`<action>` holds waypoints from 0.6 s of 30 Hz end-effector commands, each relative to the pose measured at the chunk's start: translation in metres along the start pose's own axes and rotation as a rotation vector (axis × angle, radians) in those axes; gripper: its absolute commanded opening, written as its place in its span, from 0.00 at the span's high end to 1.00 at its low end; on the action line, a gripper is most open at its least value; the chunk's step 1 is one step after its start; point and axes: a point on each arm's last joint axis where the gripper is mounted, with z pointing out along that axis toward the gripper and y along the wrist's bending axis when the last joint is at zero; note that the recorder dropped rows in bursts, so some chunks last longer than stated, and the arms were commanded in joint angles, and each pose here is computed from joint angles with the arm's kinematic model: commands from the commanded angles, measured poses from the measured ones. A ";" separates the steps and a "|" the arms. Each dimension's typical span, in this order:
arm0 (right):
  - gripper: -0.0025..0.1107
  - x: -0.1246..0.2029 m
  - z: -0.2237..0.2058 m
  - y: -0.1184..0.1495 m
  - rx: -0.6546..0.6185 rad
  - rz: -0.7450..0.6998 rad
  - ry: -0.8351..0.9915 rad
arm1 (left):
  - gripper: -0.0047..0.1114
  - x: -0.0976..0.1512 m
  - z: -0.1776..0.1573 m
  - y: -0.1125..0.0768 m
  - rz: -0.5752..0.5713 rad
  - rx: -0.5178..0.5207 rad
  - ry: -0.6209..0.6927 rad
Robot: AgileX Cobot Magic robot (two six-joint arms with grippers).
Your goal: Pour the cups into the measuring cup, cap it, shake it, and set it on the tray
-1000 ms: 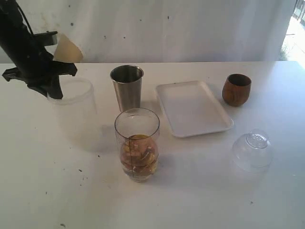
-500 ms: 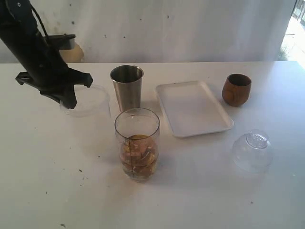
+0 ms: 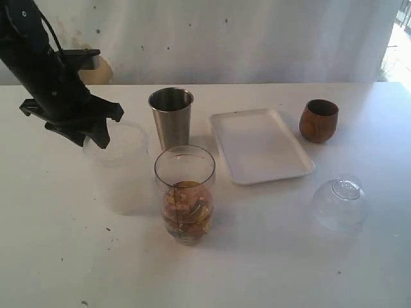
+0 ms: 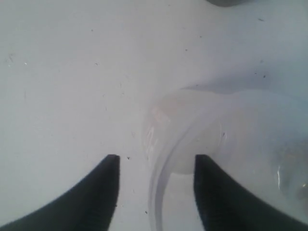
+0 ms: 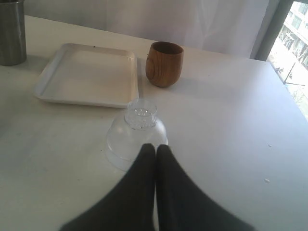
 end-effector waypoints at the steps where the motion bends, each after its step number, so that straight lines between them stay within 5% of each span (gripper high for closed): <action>1: 0.98 0.001 0.000 0.000 0.007 0.005 -0.006 | 0.37 0.001 -0.004 -0.001 -0.005 -0.010 -0.017; 9: 0.98 0.001 0.000 0.000 0.007 0.005 -0.006 | 0.42 -0.011 -0.043 -0.006 0.030 -0.024 -0.025; 11: 0.98 0.001 0.000 0.000 0.007 0.005 -0.006 | 0.52 -0.011 -0.057 -0.007 0.043 -0.043 -0.026; 15: 0.98 0.001 0.000 0.000 0.007 0.005 -0.006 | 0.90 -0.004 -0.090 -0.011 0.058 -0.054 -0.098; 18: 0.98 0.001 0.000 0.000 0.007 0.005 -0.006 | 0.96 0.007 -0.140 -0.019 0.085 -0.062 -0.276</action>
